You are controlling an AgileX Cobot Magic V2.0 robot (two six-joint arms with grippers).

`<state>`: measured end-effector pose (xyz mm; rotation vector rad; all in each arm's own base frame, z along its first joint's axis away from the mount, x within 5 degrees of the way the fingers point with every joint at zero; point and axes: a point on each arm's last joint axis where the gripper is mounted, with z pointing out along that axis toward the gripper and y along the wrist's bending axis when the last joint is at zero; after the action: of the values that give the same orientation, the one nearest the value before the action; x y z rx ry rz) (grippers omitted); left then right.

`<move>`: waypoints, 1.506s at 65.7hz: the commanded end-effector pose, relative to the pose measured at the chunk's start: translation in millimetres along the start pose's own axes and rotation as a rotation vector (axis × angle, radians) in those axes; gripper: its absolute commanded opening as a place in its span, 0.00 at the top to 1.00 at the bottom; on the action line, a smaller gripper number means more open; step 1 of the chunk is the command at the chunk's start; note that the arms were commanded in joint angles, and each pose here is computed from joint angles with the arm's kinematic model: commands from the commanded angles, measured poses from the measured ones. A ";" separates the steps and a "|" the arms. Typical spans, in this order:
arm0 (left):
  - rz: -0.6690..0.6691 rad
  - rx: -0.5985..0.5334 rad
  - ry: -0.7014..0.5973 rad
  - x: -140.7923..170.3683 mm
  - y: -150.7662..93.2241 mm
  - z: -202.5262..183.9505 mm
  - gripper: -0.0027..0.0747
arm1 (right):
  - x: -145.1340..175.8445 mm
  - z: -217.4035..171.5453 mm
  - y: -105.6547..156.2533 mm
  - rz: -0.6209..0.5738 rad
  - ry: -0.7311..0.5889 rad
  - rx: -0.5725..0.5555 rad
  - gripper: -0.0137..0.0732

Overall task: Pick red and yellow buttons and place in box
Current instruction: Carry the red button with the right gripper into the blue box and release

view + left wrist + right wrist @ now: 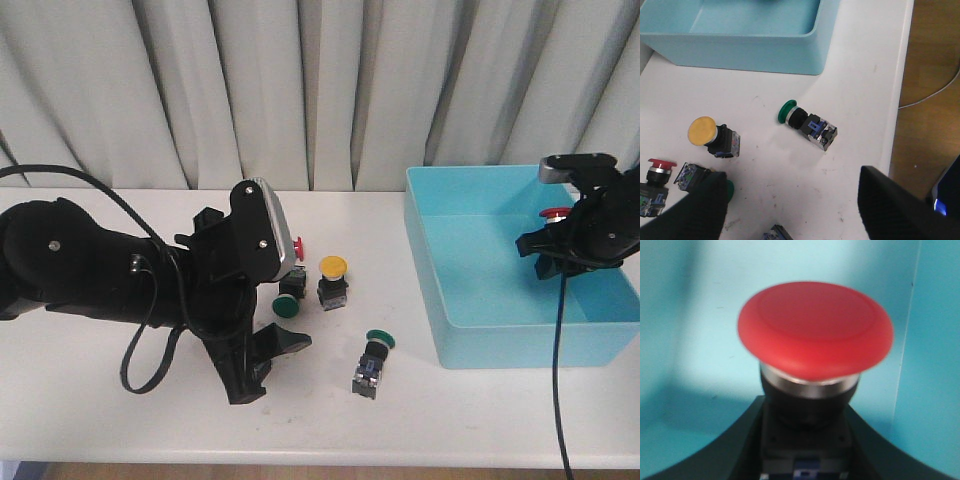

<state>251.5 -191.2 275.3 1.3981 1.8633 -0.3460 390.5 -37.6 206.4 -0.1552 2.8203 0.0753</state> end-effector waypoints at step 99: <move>-0.008 -0.055 -0.073 -14.6 3.6 -14.4 0.29 | -52.6 28.0 10.0 -0.045 0.130 0.015 0.56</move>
<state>251.5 -191.2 275.3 1.3986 1.8631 -0.3454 447.2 -19.6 169.5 -0.2307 3.0016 0.0530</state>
